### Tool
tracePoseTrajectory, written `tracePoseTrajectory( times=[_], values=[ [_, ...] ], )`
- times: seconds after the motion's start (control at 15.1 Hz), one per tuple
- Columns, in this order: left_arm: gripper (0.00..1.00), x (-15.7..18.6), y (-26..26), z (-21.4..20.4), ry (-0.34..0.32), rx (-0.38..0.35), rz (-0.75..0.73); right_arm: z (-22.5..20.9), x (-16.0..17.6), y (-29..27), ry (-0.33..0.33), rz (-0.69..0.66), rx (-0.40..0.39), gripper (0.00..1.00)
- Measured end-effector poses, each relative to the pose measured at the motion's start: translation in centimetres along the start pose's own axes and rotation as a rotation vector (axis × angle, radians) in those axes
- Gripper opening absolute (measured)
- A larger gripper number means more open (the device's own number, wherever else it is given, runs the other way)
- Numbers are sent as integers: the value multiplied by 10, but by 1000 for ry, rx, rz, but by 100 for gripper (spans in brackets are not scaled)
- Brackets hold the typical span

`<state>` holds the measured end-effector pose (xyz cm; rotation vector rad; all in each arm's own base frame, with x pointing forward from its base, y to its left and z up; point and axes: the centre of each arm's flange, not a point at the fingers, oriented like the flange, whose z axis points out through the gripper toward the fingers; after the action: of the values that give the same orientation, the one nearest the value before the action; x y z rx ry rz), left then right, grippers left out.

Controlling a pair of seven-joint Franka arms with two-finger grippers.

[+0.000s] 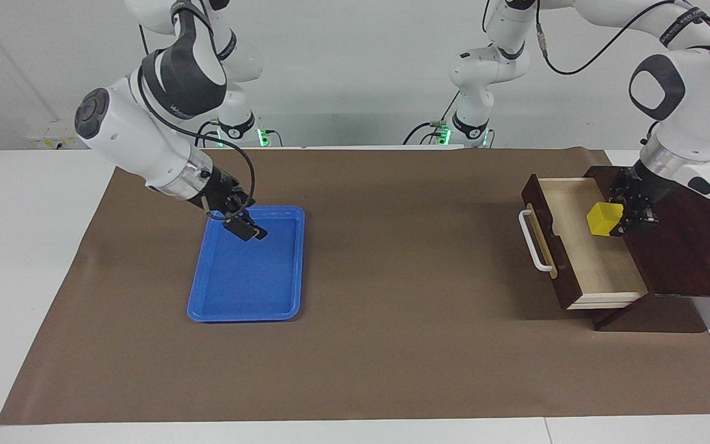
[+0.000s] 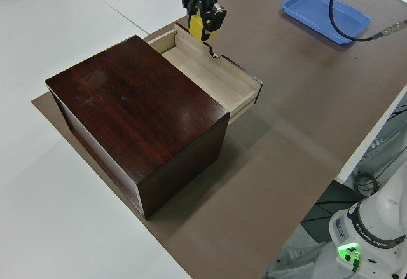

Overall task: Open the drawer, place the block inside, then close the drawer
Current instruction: 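Place the cube in the drawer with the left gripper while the right gripper retracts, then open the left gripper and release the cube inside the drawer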

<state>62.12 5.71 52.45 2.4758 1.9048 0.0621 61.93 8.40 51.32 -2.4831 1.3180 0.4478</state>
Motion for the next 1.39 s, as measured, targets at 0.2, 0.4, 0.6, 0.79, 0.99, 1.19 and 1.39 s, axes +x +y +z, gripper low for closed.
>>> tracePoseTrajectory(
  times=[0.2, 0.4, 0.6, 0.79, 0.99, 1.19, 1.39],
  values=[
    [55, 1, 1, 41, -12, 23, -2, -14, 23, 25, 70, -318, -113, 100],
    [55, -2, -4, 65, -18, 43, -41, -40, 25, 44, 133, -597, -212, 100],
    [55, -8, -6, 78, -20, 54, -134, -78, 16, 69, 174, -817, -292, 100],
    [55, -22, -5, 82, -22, 64, -192, -108, -14, 92, 194, -901, -359, 100],
    [55, -39, -5, 82, -21, 70, -207, -116, -34, 106, 190, -963, -393, 100],
    [55, -40, -8, 85, -21, 79, -210, -103, -29, 111, 199, -988, -408, 100],
    [55, -40, -9, 86, -20, 79, -213, -94, -22, 112, 204, -987, -407, 100]
  ],
)
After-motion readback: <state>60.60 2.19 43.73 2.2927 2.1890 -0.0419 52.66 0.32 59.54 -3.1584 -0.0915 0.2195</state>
